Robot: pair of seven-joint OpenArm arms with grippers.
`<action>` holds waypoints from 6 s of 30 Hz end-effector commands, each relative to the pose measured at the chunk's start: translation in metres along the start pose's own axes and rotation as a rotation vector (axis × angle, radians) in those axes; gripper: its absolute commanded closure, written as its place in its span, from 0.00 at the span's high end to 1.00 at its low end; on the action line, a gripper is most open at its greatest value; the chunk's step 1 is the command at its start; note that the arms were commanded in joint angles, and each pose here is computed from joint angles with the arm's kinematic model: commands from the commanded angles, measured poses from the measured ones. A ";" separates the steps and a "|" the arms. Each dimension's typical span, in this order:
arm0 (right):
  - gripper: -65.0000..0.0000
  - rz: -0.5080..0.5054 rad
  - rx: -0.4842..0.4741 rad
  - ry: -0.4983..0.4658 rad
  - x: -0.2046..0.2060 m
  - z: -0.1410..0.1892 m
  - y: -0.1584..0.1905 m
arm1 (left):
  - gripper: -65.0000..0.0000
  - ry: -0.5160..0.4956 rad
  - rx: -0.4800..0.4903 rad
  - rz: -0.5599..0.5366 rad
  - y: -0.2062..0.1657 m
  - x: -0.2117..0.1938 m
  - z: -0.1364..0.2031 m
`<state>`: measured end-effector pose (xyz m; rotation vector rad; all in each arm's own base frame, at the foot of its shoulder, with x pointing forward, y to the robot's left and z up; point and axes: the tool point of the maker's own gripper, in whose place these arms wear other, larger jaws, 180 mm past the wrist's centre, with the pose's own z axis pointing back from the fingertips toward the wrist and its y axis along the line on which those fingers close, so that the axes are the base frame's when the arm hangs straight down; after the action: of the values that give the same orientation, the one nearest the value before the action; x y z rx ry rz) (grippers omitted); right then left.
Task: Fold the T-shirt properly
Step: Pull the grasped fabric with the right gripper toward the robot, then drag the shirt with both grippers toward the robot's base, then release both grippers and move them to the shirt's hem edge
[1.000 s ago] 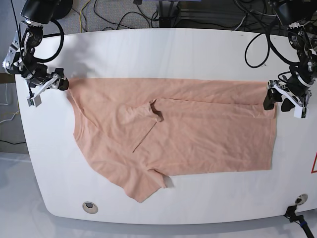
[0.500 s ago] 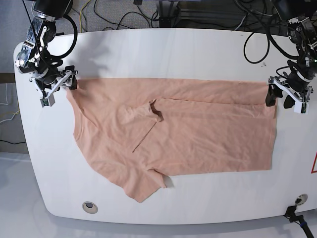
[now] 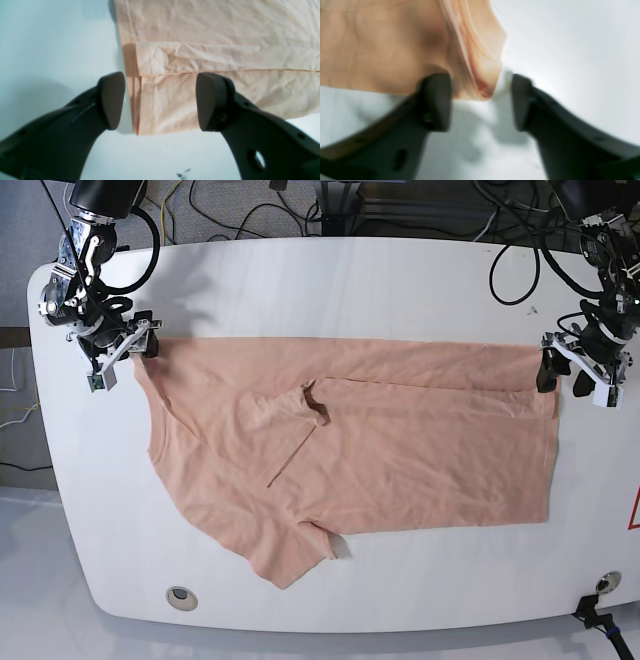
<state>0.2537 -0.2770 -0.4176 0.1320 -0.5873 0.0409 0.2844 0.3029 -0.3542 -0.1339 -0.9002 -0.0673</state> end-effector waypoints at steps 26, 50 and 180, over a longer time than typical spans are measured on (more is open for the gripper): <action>0.00 -0.013 0.026 -0.019 0.004 -0.004 0.012 | 0.74 0.056 0.014 -0.016 0.006 -0.026 -0.016; 0.00 -0.014 0.029 -0.021 0.004 -0.004 0.012 | 0.19 0.172 0.054 -0.013 0.012 -0.068 -0.019; 0.30 0.144 0.032 -0.148 0.136 -0.027 0.029 | 0.69 0.026 -0.019 0.167 0.039 0.036 -0.122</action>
<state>0.3668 -0.2406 -0.3783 0.1353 -0.6872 0.1740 0.4021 0.3160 -0.4125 -0.2428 -0.8579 0.0892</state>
